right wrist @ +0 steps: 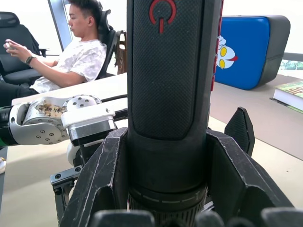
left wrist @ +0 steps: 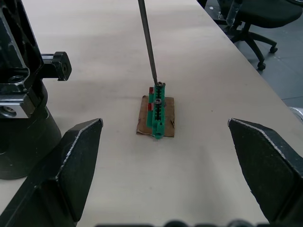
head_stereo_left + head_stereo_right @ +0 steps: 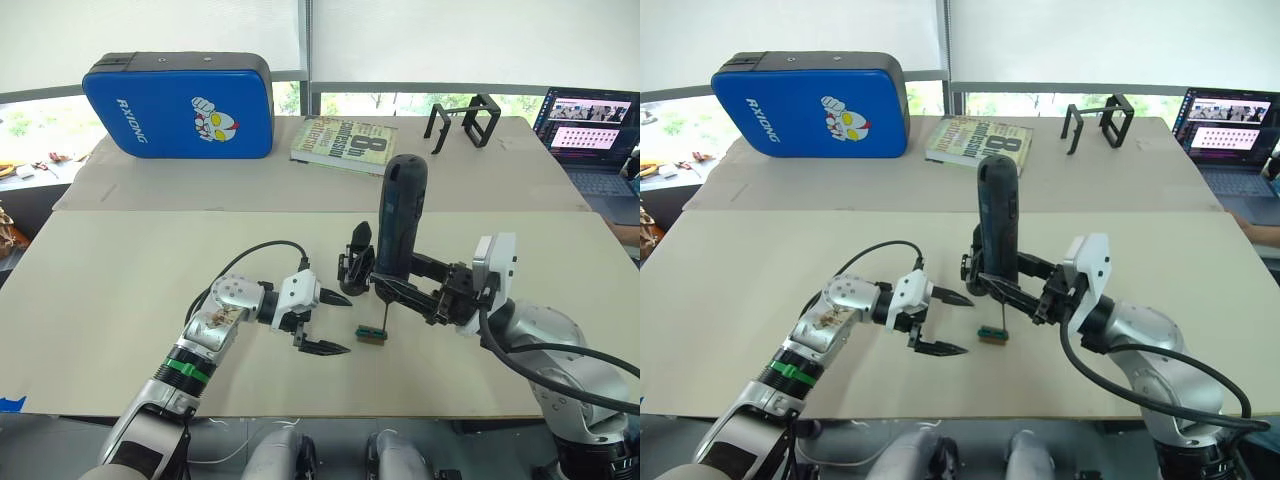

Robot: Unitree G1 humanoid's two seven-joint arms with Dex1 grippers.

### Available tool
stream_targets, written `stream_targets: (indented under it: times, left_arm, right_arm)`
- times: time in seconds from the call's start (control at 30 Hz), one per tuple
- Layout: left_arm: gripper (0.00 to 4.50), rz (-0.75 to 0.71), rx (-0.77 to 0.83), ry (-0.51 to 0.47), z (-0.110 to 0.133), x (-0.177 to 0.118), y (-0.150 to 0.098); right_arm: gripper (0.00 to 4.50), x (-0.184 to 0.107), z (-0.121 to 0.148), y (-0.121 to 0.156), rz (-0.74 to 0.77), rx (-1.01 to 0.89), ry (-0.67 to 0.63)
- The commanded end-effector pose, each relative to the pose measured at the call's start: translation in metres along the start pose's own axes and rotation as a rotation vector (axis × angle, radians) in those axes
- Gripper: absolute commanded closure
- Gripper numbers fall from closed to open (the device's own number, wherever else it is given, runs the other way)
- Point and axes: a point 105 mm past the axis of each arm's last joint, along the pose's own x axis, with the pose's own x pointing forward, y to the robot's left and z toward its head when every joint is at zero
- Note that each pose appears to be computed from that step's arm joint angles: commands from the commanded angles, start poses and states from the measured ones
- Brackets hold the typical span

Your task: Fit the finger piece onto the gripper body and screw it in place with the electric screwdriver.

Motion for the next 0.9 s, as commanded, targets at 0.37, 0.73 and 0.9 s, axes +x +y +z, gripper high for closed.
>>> stream_targets:
  times: [0.37, 0.73, 0.9]
  left_arm:
    - [0.00, 0.003, 0.037, -0.023, 0.0094, 0.0000, 0.0033]
    - [0.00, 0.000, 0.038, -0.026, 0.0101, 0.0007, 0.0035]
    - [0.00, -0.003, 0.037, -0.029, 0.0107, 0.0014, 0.0032]
  right_arm:
    - [2.64, 0.0001, 0.0169, 0.0040, 0.020, -0.100, -0.055]
    - [2.64, 0.0000, 0.0152, 0.0071, 0.021, -0.114, -0.049]
    - [2.64, 0.0026, 0.0183, 0.0071, 0.013, -0.126, -0.049]
